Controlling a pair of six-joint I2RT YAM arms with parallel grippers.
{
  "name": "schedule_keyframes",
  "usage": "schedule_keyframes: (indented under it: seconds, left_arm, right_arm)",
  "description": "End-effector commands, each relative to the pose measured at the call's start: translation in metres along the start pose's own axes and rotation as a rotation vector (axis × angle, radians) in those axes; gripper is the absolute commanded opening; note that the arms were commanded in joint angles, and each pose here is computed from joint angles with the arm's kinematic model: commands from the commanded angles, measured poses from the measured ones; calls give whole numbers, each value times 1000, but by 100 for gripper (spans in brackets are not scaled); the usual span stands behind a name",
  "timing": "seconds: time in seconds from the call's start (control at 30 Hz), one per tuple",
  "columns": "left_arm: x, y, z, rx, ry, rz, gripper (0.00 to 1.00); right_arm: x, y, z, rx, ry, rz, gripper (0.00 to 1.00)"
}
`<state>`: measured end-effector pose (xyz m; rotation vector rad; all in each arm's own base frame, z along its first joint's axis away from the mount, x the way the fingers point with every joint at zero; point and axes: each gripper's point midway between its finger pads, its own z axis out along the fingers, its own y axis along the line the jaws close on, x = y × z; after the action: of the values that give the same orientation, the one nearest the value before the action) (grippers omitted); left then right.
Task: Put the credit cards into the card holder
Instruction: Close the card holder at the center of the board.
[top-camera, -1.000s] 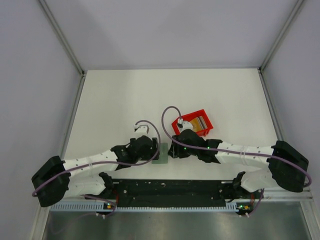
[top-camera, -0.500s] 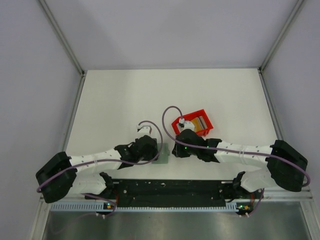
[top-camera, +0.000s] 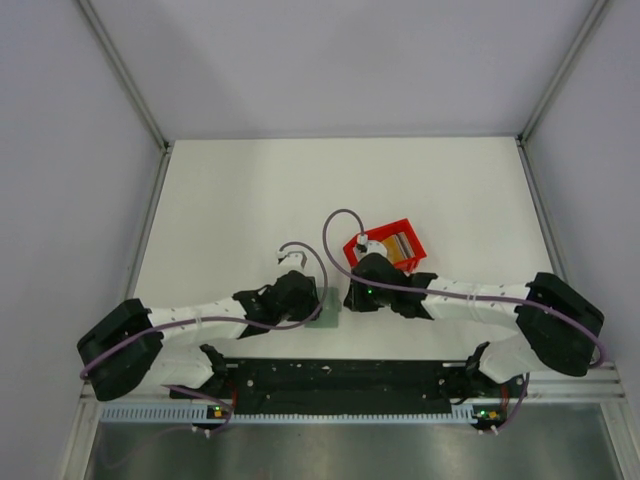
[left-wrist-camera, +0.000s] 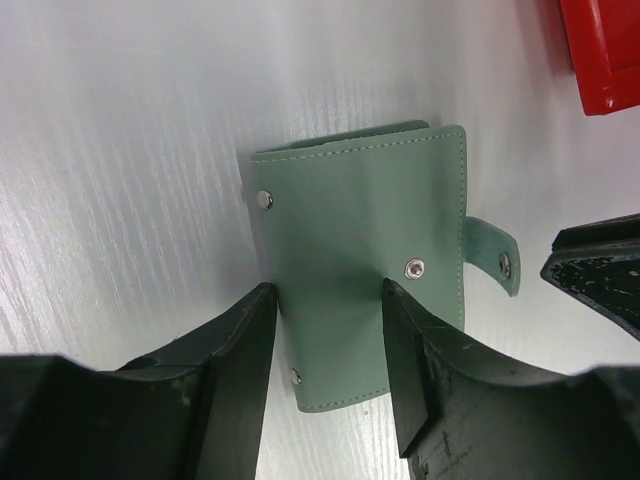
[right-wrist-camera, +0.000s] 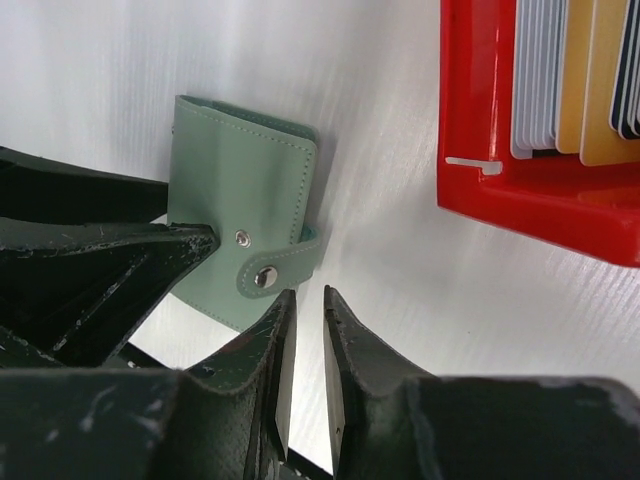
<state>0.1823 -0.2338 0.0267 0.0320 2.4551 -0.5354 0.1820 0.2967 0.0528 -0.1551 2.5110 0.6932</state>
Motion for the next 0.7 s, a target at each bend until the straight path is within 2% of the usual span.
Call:
schedule_keyframes:
  seconds: [0.0,0.67]
  left_arm:
    - [11,5,3,-3,32,-9,50]
    - [9,4,2,1,27,-9,43]
  right_arm:
    - [-22,25,4,-79,-41,13,17]
    - [-16,26,20,-109,28,-30,14]
